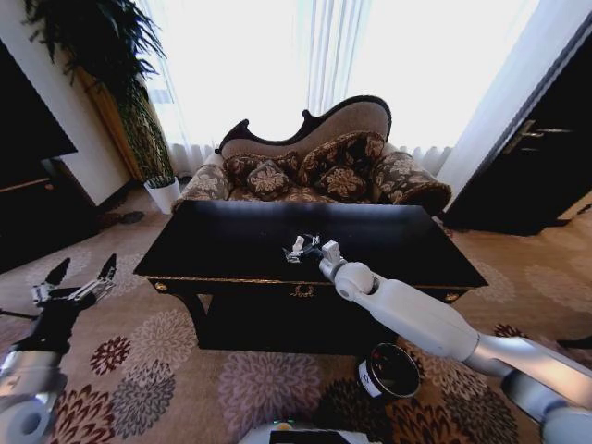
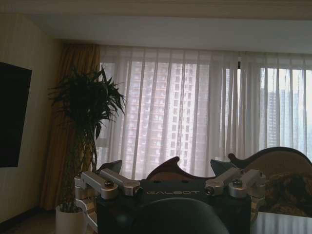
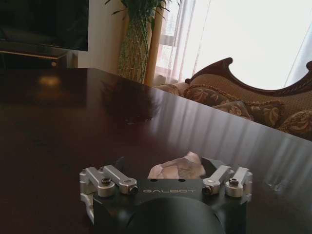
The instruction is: Move to the front of the table and place the trash on the table into the trash bin.
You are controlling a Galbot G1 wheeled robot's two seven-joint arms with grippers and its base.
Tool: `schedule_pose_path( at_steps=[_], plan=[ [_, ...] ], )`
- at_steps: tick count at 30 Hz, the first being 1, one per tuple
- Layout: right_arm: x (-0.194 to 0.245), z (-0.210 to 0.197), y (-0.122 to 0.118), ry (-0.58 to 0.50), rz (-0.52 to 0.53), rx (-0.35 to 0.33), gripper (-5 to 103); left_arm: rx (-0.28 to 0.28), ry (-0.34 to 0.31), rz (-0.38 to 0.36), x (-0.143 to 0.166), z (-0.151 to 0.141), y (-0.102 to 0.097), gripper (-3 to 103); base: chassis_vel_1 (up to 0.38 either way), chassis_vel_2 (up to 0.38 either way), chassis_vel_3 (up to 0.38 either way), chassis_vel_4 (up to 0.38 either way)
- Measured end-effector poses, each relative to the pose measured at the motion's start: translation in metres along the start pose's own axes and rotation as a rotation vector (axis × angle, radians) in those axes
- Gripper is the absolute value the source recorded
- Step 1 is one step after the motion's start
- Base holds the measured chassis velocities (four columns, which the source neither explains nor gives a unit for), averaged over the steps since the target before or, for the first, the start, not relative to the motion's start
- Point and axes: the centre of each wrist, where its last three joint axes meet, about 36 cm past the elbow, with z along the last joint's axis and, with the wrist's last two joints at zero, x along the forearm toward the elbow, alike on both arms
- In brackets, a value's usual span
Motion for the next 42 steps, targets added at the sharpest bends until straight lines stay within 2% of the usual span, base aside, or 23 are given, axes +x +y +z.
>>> schedule_pose_path(
  at_steps=[2, 5, 9, 11, 14, 15, 19, 20, 22, 25, 33, 38, 42],
  plan=[
    [0.001, 0.001, 0.000, -0.001, -0.004, -0.004, 80, 0.002, -0.001, 0.002, -0.001, 0.000, -0.001, 100, 0.000, 0.000, 0.000, 0.000],
    [0.002, 0.001, -0.001, -0.002, -0.005, -0.008, 75, 0.002, 0.000, 0.003, -0.001, 0.001, -0.001, 100, 0.000, 0.000, 0.000, 0.000],
    [0.005, 0.004, -0.003, -0.001, -0.001, -0.018, 53, 0.000, 0.001, 0.003, -0.001, 0.001, -0.001, 100, 0.000, 0.000, 0.000, 0.000],
    [0.006, 0.005, -0.003, -0.001, -0.001, -0.020, 53, 0.000, 0.001, 0.004, -0.001, 0.001, -0.001, 100, 0.000, 0.000, 0.000, 0.000],
    [0.008, 0.006, -0.006, -0.005, -0.001, -0.025, 37, 0.000, -0.001, 0.007, -0.001, 0.000, -0.002, 100, 0.000, 0.000, 0.000, 0.000],
    [0.008, 0.006, -0.006, -0.005, -0.001, -0.025, 37, 0.000, -0.001, 0.007, -0.001, 0.000, -0.002, 100, 0.000, 0.000, 0.000, 0.000],
    [0.018, 0.010, -0.013, -0.023, -0.004, -0.038, 15, -0.006, -0.004, 0.009, 0.000, -0.004, -0.002, 100, 0.000, 0.000, 0.000, 0.000],
    [0.018, 0.010, -0.013, -0.023, -0.004, -0.038, 15, -0.006, -0.004, 0.009, 0.000, -0.004, -0.002, 100, 0.000, 0.000, 0.000, 0.000],
    [0.026, 0.010, -0.016, -0.041, -0.008, -0.053, 5, -0.009, -0.005, 0.013, 0.001, -0.006, -0.003, 100, 0.000, 0.000, 0.000, 0.000],
    [0.035, 0.008, -0.016, -0.057, -0.013, -0.070, 1, -0.011, -0.008, 0.018, 0.001, -0.008, -0.005, 100, 0.000, 0.000, 0.000, 0.000],
    [0.066, -0.001, -0.020, -0.107, -0.017, -0.112, 0, -0.013, -0.017, 0.030, 0.002, -0.013, -0.009, 100, 0.000, 0.000, 0.000, 0.000],
    [0.106, -0.013, -0.024, -0.169, 0.013, -0.142, 0, -0.011, -0.020, 0.038, 0.001, -0.014, -0.010, 100, 0.000, 0.000, 0.000, 0.000],
    [0.148, -0.013, -0.015, -0.209, 0.004, -0.193, 0, -0.001, -0.025, 0.041, 0.002, -0.013, -0.015, 100, 0.000, 0.000, 0.000, 0.000]
  ],
)
